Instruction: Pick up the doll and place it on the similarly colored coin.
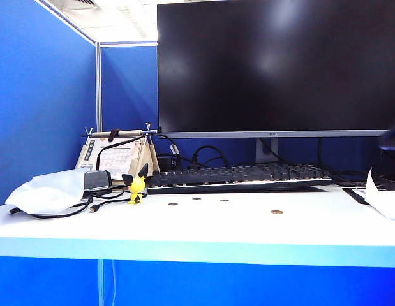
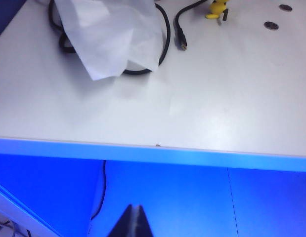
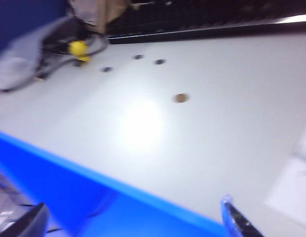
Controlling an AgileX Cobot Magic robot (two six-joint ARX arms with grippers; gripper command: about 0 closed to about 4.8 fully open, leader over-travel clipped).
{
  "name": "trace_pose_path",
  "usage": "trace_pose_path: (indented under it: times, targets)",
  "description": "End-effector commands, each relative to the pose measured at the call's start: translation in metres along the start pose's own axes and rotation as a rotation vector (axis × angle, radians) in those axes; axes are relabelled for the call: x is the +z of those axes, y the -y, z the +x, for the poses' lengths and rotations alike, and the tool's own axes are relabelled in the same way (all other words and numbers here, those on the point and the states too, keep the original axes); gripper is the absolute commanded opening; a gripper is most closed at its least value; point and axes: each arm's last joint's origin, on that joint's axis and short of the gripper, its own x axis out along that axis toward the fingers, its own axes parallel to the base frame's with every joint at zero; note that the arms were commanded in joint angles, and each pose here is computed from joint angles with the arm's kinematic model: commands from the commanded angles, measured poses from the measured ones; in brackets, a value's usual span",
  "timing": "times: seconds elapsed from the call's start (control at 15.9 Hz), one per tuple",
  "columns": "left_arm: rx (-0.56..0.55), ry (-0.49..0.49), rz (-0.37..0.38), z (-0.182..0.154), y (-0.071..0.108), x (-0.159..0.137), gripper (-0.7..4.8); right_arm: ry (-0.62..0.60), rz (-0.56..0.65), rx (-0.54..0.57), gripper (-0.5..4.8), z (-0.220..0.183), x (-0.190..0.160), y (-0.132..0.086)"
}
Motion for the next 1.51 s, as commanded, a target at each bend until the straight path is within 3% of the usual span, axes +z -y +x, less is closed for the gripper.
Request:
trace_pose_path:
  times: [0.06,0.25,0.38,0.5,0.69,0.75,1.0,1.13,1.26,1.51]
  targets:
    - [0.003,0.013,-0.005,0.0,0.0,0.001,-0.01,-0.016,-0.072,-0.087,4.76,0.0,-0.002,0.003]
    - [0.002,0.051,-0.02,0.0,0.001,0.006,-0.01,0.011,-0.091,-0.127,4.73,0.0,0.0,0.004]
    - [-0.023,0.109,-0.118,-0.001,0.003,0.012,-0.01,0.044,-0.08,-0.071,4.73,0.0,0.004,0.002]
    - [-0.044,0.107,-0.215,-0.001,0.003,0.012,-0.01,0.162,-0.085,-0.056,4.73,-0.001,0.015,0.0]
    - [-0.04,0.108,-0.214,-0.001,0.003,0.012,-0.01,0.251,-0.098,-0.058,4.73,-0.005,0.03,-0.002]
    - [-0.038,0.098,-0.21,-0.001,0.003,0.011,-0.01,0.258,-0.153,-0.067,4.73,-0.006,0.039,-0.004]
    - [-0.039,0.103,-0.212,-0.001,0.003,0.012,-0.01,0.198,-0.195,-0.069,4.73,0.0,0.063,-0.006]
    - [-0.059,0.162,-0.213,-0.001,0.004,0.018,-0.01,0.077,-0.176,-0.074,4.73,0.019,0.058,-0.002]
    - [-0.075,0.225,-0.196,-0.003,0.006,0.025,-0.01,0.049,-0.17,-0.071,4.73,0.029,0.056,0.0]
    - [-0.126,0.382,-0.26,-0.008,0.008,0.041,-0.01,0.16,-0.186,-0.066,4.73,0.041,0.071,0.0]
